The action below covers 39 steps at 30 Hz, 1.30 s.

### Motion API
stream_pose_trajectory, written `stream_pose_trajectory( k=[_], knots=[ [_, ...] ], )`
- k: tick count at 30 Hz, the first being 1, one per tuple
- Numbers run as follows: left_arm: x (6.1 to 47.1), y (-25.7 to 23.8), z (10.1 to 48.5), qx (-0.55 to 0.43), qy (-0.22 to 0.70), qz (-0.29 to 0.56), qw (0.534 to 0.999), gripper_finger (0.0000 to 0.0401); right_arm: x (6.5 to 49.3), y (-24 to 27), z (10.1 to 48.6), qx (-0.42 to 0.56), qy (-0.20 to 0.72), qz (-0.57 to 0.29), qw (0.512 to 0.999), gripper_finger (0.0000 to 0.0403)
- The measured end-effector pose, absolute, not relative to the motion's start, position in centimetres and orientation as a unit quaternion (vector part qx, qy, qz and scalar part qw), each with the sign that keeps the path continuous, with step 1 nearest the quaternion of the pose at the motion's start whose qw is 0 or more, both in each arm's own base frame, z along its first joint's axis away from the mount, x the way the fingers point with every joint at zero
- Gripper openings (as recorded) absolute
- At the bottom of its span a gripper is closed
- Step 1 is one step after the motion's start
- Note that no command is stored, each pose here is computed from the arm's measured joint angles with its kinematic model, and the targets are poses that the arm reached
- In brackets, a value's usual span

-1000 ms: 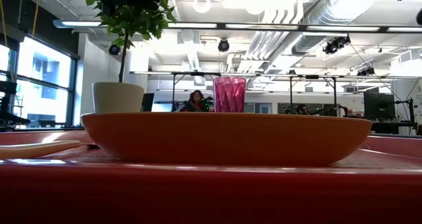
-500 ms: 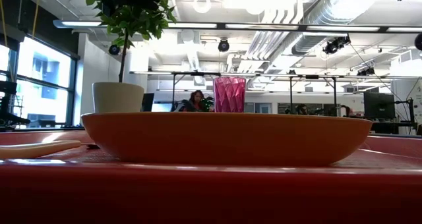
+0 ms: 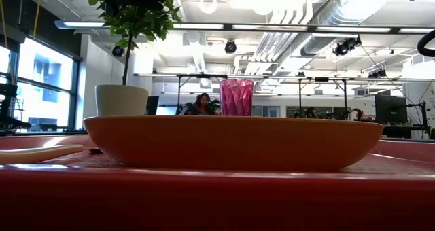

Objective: Pick and place plate/cup/fork/spoon on tray
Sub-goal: Put the yellow spoon on the red serving tray between the orange fork and the orange plate

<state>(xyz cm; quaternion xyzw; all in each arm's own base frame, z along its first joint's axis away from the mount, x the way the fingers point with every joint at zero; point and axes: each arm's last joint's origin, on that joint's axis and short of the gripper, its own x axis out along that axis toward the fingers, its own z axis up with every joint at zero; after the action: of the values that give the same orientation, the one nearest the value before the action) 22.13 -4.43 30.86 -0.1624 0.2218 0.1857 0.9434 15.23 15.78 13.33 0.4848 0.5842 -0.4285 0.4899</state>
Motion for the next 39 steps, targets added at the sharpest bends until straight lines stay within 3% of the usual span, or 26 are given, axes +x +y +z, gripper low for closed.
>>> stream_pose_trajectory(
  k=[17,39],
  knots=[
    [22.1,-4.4,30.8,-0.162,0.223,0.186,0.943,0.0087,17.3,17.0,17.1,0.493,0.549,-0.426,0.523,0.0015],
    [21.4,-4.5,30.3,-0.156,0.270,0.169,0.935,0.0087,23.8,15.5,25.8,0.539,0.354,-0.382,0.662,0.0020]
  ],
)
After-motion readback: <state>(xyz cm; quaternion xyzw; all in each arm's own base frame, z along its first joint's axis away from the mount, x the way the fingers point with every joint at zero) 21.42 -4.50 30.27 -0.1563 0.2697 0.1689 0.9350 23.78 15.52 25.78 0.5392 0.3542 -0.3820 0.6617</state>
